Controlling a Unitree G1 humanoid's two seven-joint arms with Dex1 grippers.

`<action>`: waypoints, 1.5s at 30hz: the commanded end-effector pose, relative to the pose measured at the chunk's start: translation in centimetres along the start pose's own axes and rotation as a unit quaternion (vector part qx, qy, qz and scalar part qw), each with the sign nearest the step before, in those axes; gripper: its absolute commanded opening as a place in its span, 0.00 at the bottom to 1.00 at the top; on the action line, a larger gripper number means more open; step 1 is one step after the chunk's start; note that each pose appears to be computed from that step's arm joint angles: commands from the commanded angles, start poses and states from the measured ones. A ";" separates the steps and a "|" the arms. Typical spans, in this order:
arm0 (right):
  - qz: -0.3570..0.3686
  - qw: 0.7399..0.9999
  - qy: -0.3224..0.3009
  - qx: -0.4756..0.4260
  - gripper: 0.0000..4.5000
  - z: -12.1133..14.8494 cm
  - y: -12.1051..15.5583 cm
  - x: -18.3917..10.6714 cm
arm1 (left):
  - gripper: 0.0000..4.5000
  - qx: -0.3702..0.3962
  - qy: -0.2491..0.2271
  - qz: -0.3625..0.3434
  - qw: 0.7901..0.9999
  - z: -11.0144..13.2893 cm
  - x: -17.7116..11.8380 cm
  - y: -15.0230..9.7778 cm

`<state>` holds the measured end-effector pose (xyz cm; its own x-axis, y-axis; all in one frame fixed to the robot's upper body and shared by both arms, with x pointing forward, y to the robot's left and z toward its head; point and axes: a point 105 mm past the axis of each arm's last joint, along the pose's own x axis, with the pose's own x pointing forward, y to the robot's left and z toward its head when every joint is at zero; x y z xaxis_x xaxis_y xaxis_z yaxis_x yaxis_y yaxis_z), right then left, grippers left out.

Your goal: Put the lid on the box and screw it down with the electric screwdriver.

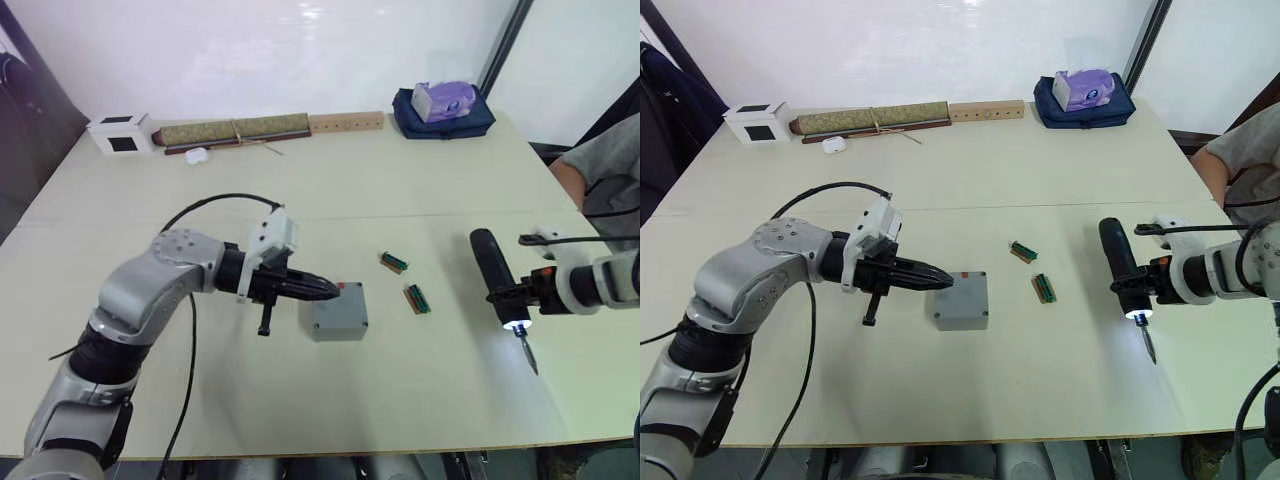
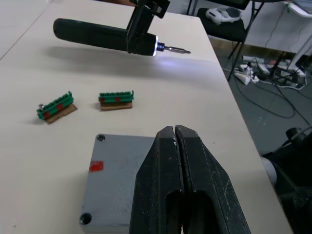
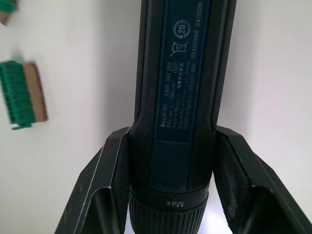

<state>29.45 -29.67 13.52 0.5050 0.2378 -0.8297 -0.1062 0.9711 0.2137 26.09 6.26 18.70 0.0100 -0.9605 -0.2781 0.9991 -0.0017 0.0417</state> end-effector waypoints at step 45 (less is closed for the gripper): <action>0.296 0.875 -0.164 -0.347 0.99 -8.1 19.5 2.2 | 0.00 -0.022 0.094 0.092 0.991 -7.9 -0.5 3.0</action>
<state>21.77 -10.88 11.13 0.3846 0.7795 -0.4945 -0.8576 0.4999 0.1209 29.46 9.31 10.93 0.2160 -0.8670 -0.4491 0.9738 0.2250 0.0340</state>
